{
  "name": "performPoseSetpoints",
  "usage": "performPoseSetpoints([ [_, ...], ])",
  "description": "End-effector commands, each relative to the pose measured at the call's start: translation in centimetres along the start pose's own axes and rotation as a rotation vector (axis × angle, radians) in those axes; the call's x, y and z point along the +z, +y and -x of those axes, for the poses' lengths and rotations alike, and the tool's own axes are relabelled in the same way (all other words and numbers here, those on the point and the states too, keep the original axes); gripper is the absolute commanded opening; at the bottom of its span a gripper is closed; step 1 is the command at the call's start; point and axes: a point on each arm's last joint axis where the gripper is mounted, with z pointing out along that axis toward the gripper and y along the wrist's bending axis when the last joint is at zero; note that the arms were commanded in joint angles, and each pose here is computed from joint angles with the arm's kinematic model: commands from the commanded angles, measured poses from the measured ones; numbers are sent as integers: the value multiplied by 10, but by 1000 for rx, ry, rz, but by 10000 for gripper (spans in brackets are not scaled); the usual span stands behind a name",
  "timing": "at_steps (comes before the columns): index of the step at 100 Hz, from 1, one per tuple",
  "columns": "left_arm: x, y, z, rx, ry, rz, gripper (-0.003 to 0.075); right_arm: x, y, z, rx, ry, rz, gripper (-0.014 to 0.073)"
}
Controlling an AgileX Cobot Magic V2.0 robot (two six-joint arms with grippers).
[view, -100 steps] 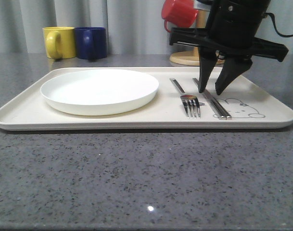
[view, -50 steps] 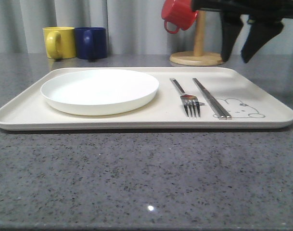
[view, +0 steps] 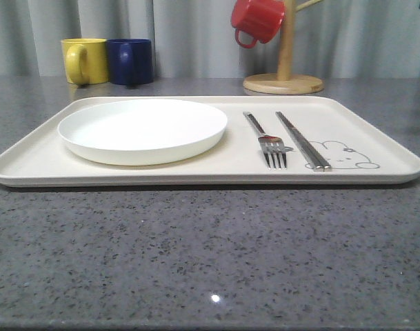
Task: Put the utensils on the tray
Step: 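Open the right gripper, release chopsticks beside the fork, withdraw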
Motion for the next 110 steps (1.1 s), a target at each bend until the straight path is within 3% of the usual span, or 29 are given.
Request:
performPoseSetpoints([
  [1, -1, 3, 14, -10, -82, 28, -18, -23, -19, 7, 5, -83, 23, 283],
  [42, -1, 3, 14, -10, -82, 28, -18, -11, -65, 10, 64, -69, 16, 283],
  [110, -1, 3, 14, -10, -82, 28, -18, 41, -62, 16, 37, 51, 43, 283],
])
